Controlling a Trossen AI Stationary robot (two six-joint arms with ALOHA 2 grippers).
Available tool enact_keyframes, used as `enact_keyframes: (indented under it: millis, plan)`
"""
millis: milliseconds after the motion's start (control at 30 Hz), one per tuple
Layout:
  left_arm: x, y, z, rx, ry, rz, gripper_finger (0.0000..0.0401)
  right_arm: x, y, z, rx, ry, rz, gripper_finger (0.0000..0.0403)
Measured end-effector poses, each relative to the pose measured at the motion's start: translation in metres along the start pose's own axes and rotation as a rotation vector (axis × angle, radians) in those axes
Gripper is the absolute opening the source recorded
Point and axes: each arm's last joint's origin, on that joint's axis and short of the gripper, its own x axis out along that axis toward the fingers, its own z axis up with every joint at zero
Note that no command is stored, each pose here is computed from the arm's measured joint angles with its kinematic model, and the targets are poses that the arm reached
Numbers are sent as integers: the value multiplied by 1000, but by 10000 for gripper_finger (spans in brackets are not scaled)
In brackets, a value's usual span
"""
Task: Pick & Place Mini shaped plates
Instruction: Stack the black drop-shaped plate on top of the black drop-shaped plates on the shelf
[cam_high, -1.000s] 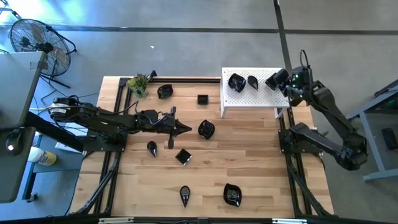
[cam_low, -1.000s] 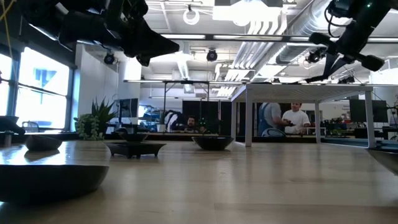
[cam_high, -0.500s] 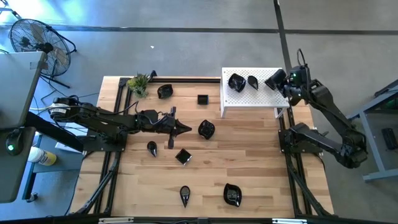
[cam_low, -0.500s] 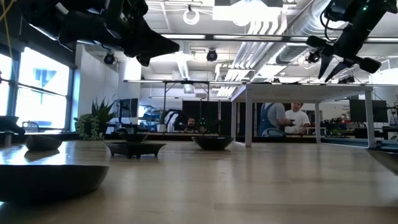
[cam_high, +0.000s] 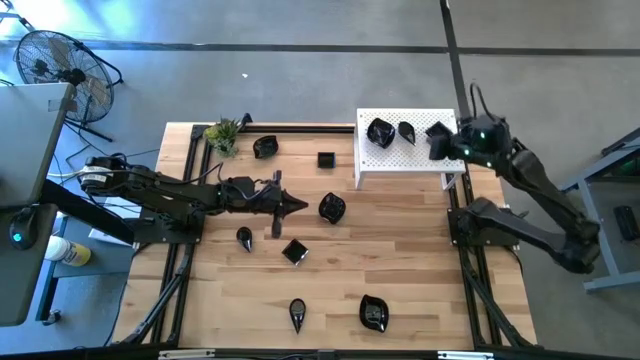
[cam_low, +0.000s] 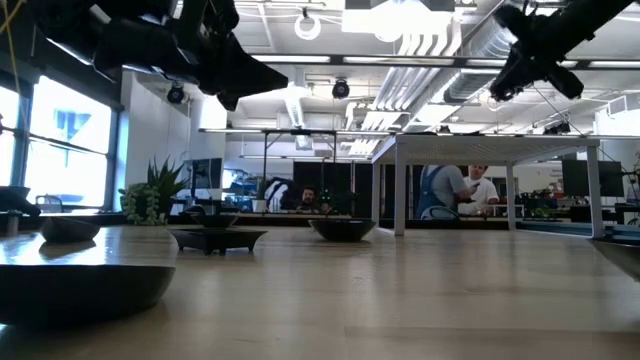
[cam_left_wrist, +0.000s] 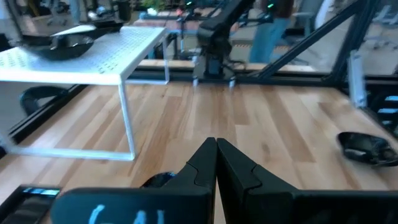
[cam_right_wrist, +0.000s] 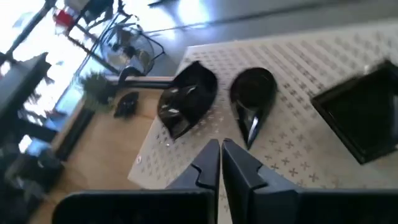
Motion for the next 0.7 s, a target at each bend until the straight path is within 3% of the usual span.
enact_keyframes:
  millis: [300, 500, 700]
  plan:
    - [0, 3, -6, 4, 59, 89, 3, -20, 33, -25, -371, -104, 112, 4]
    - [0, 3, -8, -7, 85, 92, 3, 2, 53, -61, -553, -209, 393, 1]
    - [-1, 3, -11, -103, 108, 104, 3, 19, 55, -106, -670, -324, 625, 1]
